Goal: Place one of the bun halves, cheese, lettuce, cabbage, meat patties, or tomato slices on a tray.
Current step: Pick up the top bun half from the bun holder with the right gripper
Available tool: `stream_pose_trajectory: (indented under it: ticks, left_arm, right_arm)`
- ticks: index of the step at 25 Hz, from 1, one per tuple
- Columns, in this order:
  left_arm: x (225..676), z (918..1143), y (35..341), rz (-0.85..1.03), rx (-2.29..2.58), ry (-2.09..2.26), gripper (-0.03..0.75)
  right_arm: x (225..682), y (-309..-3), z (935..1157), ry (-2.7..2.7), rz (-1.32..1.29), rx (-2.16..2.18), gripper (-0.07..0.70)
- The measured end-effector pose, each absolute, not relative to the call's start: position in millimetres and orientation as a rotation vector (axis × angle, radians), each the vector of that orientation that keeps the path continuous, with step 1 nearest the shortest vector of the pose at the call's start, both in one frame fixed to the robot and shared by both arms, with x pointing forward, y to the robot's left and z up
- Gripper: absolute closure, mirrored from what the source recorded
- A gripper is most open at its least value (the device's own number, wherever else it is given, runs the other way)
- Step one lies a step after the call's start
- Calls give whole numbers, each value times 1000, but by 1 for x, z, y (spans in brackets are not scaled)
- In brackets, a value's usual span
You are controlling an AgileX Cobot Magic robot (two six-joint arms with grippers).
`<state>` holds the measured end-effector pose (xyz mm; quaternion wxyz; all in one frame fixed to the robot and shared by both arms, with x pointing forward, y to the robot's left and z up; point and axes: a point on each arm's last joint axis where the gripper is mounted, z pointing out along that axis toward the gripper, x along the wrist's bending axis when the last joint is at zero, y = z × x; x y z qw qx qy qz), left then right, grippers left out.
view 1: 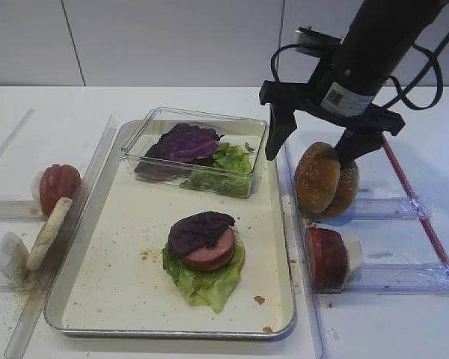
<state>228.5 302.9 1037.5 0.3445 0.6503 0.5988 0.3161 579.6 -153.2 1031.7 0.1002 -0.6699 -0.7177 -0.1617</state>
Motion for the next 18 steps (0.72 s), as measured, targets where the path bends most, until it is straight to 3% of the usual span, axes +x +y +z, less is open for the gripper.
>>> stream_pose_trajectory:
  ticks: [11,18]
  left_arm:
    - [228,1038,303,821,1689,1555,375]
    - [228,1038,303,821,1689,1555,375]
  right_arm:
    - [584,-146,1015,-2110,-433,-1966,24]
    - [584,-146,1014,-2115,-427,-1967,277]
